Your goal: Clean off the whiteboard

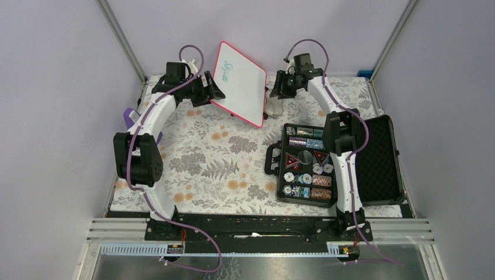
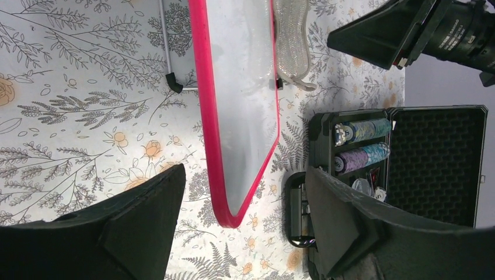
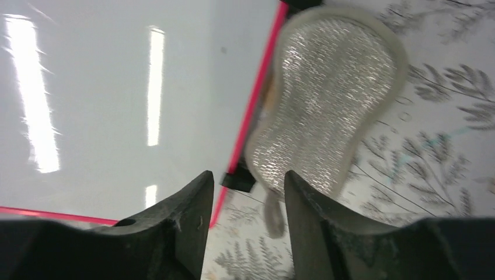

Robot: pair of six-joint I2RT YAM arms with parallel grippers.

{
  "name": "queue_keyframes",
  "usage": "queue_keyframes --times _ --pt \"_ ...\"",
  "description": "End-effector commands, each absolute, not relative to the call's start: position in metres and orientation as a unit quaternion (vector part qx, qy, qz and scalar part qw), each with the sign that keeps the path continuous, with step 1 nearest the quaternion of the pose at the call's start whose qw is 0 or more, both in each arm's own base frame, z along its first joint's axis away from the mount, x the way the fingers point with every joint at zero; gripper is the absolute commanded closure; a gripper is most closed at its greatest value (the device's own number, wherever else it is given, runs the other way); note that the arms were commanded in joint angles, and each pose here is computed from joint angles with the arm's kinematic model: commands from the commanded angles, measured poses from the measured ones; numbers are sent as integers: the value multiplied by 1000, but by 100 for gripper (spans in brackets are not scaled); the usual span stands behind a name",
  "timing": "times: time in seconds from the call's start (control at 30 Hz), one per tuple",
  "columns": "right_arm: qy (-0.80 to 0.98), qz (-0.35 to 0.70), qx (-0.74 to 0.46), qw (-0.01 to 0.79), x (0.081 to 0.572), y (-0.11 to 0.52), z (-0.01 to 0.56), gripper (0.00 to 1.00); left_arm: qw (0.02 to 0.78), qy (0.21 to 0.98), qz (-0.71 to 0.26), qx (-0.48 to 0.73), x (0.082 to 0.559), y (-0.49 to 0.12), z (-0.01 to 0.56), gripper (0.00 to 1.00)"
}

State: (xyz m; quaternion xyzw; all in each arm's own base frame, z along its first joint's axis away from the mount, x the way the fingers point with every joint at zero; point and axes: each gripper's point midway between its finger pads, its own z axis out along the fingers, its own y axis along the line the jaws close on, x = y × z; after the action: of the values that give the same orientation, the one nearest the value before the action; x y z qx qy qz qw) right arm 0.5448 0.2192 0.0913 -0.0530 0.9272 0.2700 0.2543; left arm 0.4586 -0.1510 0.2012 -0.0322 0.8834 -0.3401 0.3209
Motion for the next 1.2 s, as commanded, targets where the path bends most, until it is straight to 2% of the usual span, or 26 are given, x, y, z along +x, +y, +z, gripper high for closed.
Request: queue_keyframes --times 0.0,0.1,0.23,0.53,0.77,1.03,1.17 --pt "890 381 -42 246 550 256 117 52 381 858 -342 -25 464 -146 240 20" --pt "884 400 -26 240 544 265 113 63 385 856 -345 -29 464 -145 242 19" --pt "879 421 -8 224 533 271 96 68 389 853 -346 -35 463 -143 245 19" --pt "885 426 5 187 519 275 60 67 401 848 -345 -42 462 -138 251 17" --pt "883 431 -7 185 498 285 58 61 409 843 -345 -47 462 -134 256 17" --pt "873 459 -8 166 473 297 55 60 419 837 -348 -53 462 -128 262 17" --pt "868 468 -24 166 445 309 57 60 427 831 -350 -61 462 -122 267 17"
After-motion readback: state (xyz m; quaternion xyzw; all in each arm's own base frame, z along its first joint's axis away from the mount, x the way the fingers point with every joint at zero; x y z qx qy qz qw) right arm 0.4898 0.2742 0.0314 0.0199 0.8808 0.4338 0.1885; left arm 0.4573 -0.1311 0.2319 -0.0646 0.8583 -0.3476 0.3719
